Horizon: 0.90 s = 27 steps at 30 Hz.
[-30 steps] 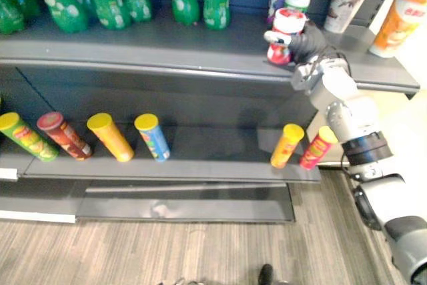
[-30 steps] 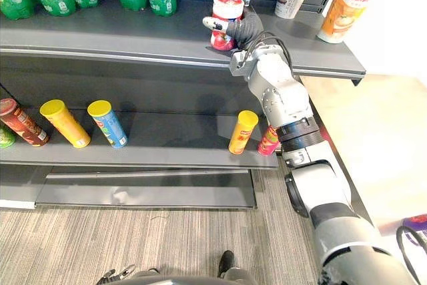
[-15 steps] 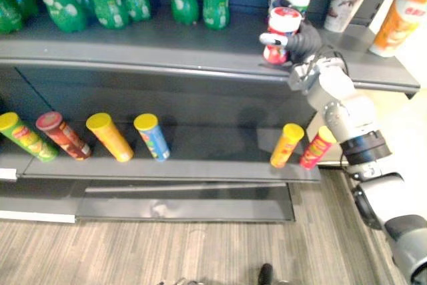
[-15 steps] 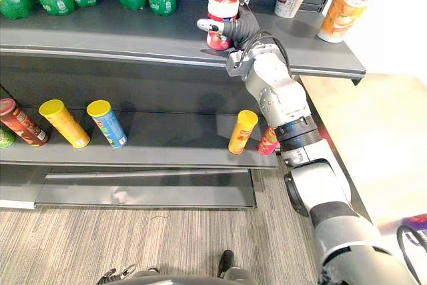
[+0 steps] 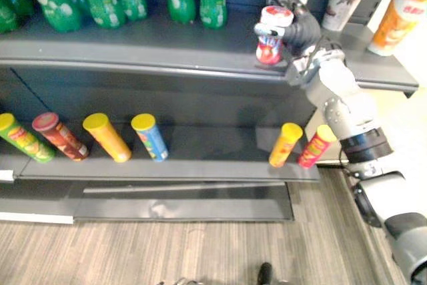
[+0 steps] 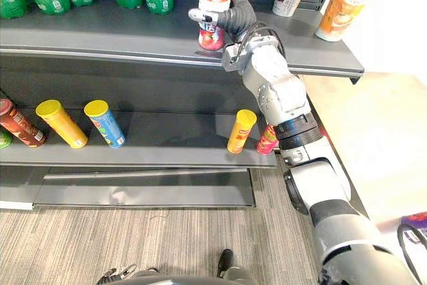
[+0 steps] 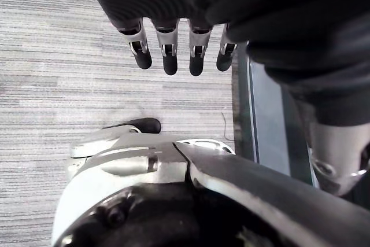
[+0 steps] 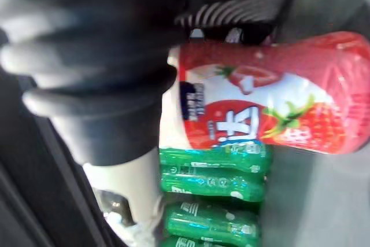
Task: Put the gum and the chips on the shelf.
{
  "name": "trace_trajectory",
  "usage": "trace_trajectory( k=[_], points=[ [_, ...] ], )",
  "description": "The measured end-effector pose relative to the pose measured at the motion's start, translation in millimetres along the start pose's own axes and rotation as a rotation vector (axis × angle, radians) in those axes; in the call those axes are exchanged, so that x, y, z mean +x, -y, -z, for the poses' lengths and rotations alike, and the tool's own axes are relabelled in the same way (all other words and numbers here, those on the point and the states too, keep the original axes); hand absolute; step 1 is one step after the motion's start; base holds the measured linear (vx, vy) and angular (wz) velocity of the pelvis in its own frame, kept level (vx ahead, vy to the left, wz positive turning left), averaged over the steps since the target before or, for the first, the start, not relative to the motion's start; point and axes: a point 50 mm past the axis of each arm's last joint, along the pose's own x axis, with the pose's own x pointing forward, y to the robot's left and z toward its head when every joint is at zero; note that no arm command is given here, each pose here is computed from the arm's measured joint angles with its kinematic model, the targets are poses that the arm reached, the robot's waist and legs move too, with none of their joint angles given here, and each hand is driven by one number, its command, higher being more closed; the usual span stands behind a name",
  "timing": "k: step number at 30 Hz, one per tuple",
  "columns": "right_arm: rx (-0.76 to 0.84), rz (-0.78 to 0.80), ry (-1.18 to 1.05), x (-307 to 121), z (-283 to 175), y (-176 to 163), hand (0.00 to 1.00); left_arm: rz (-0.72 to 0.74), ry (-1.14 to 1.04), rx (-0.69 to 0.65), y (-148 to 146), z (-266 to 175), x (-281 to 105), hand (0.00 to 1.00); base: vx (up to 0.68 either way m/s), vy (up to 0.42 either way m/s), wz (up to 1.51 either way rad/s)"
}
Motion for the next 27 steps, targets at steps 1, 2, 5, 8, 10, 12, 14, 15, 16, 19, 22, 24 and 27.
trace_trajectory(
  k=[1, 2, 5, 8, 10, 12, 14, 15, 16, 19, 22, 24, 27],
  points=[
    [-0.002, -0.002, 0.019, 1, -4, -1, 0.00, 0.000, 0.000, 0.000, 0, 0, 0, 0.00, 0.00, 0.000, 0.00],
    [-0.004, -0.004, 0.029, 1, -6, -1, 0.00, 0.000, 0.000, 0.000, 0, 0, 0, 0.00, 0.00, 0.000, 0.00],
    [-0.014, -0.024, 0.074, -1, -16, -4, 0.00, 0.000, 0.000, 0.000, 0, 0, 0, 0.00, 0.00, 0.000, 0.00],
    [-0.021, -0.035, 0.102, -3, -23, -6, 0.00, 0.000, 0.000, 0.000, 0, 0, 0, 0.00, 0.00, 0.000, 0.00],
    [-0.023, -0.032, 0.112, -3, -25, -6, 0.00, 0.000, 0.000, 0.000, 0, 0, 0, 0.00, 0.00, -0.001, -0.02],
    [-0.022, -0.024, 0.137, -5, -32, -3, 0.00, -0.001, 0.000, 0.000, 0, 0, 0, 0.00, 0.00, -0.004, -0.06],
    [-0.041, -0.021, 0.191, -9, -45, 0, 0.00, -0.002, 0.004, -0.001, -1, 1, 0, 0.00, 0.00, -0.001, -0.12],
    [-0.049, -0.021, 0.208, -10, -49, 1, 0.00, -0.002, 0.003, -0.001, -1, 1, 0, 0.00, 0.00, 0.004, -0.13],
    [-0.064, -0.019, 0.239, -12, -56, 3, 0.00, -0.002, 0.003, -0.001, -1, 1, -1, 0.00, 0.00, 0.004, -0.10],
    [-0.070, 0.014, 0.333, -20, -78, 14, 0.00, -0.002, 0.001, -0.001, -1, 3, -1, 0.00, 0.00, -0.010, -0.05],
    [-0.093, 0.042, 0.428, -30, -101, 24, 0.00, -0.003, -0.002, -0.002, -1, 5, -2, 0.00, 0.00, -0.014, -0.15],
    [-0.097, 0.032, 0.500, -39, -117, 26, 0.00, -0.004, -0.005, -0.002, -1, 8, -2, 0.00, 0.00, -0.003, -0.19],
    [-0.078, 0.037, 0.564, -48, -130, 30, 0.00, -0.005, -0.008, -0.002, -2, 11, -3, 0.00, 0.00, -0.004, -0.17]
  ],
)
